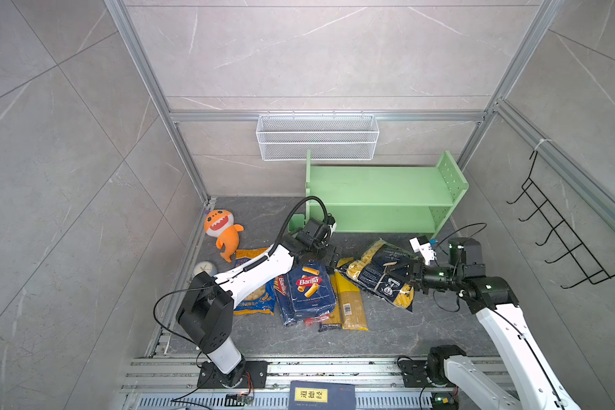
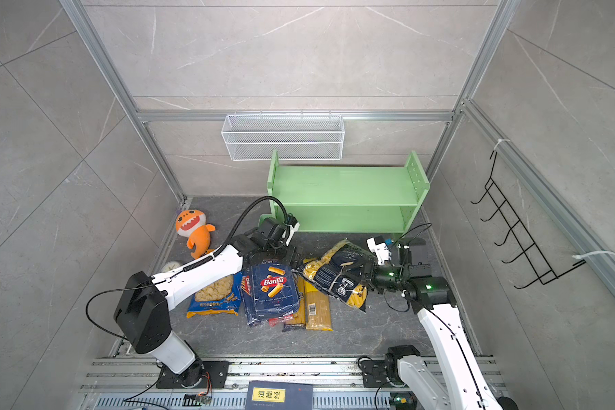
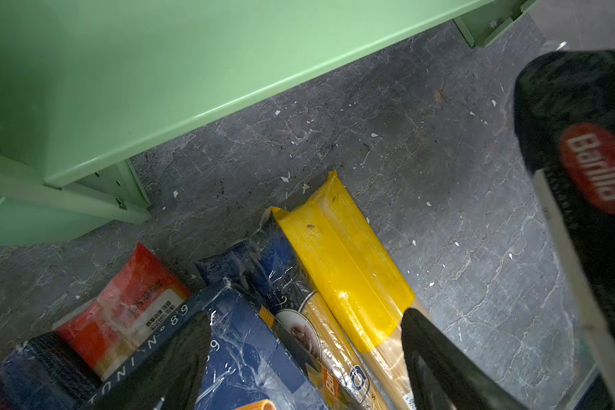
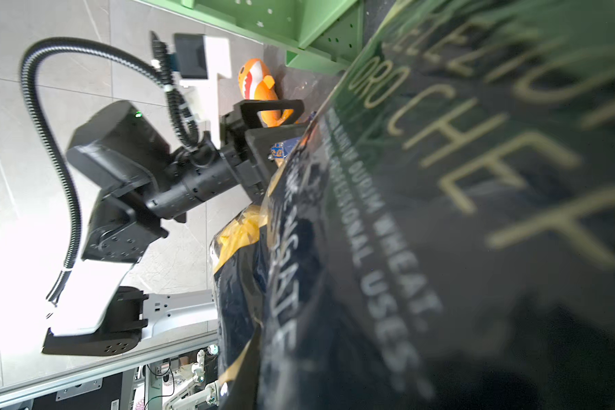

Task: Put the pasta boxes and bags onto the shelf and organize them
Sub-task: 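Lift the penne bag with the right gripper while the left arm withdraws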

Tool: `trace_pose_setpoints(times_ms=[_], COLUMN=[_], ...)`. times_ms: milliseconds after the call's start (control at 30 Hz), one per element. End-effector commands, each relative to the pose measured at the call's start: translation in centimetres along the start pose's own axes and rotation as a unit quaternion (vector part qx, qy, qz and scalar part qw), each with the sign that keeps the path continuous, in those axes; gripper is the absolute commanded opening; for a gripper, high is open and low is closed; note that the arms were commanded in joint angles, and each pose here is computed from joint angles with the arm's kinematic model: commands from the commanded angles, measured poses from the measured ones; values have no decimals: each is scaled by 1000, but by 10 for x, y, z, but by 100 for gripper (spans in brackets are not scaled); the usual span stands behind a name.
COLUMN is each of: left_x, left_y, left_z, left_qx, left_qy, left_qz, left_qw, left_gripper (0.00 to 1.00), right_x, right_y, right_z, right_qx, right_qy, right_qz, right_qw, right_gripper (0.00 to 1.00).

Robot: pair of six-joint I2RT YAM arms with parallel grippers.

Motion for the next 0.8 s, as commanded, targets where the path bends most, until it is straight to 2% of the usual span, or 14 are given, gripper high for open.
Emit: trace_pose_setpoints(times_ms=[0, 467, 767], left_x=[-29, -45, -67], left_y=[-25, -31, -38], left_z=[-8, -11, -14], left_qx=[14, 18, 28], left_qy=[12, 21, 31], left_qz=[-54, -75, -93], left_qw=[998, 997, 995], left_gripper=[86, 88, 91], right_x=[-31, -56, -64], right_y=[-16, -42, -76], right_z=[66, 114, 141], right_qx=[-149, -202, -239], right_qy=[-88, -98, -103], right_qz=[-51, -92, -120], right_qw=[984, 970, 958], right_gripper=[0, 0, 0])
Point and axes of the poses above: each gripper's point midway between its finger pads, its own x axis out along the fingers, its own z axis along the line the jaws close on, y = z × x, the point moved 6 cm from there along -x, back along the fingers, and after that the axes turned 11 degrees about -x, right-handed, at the moved point
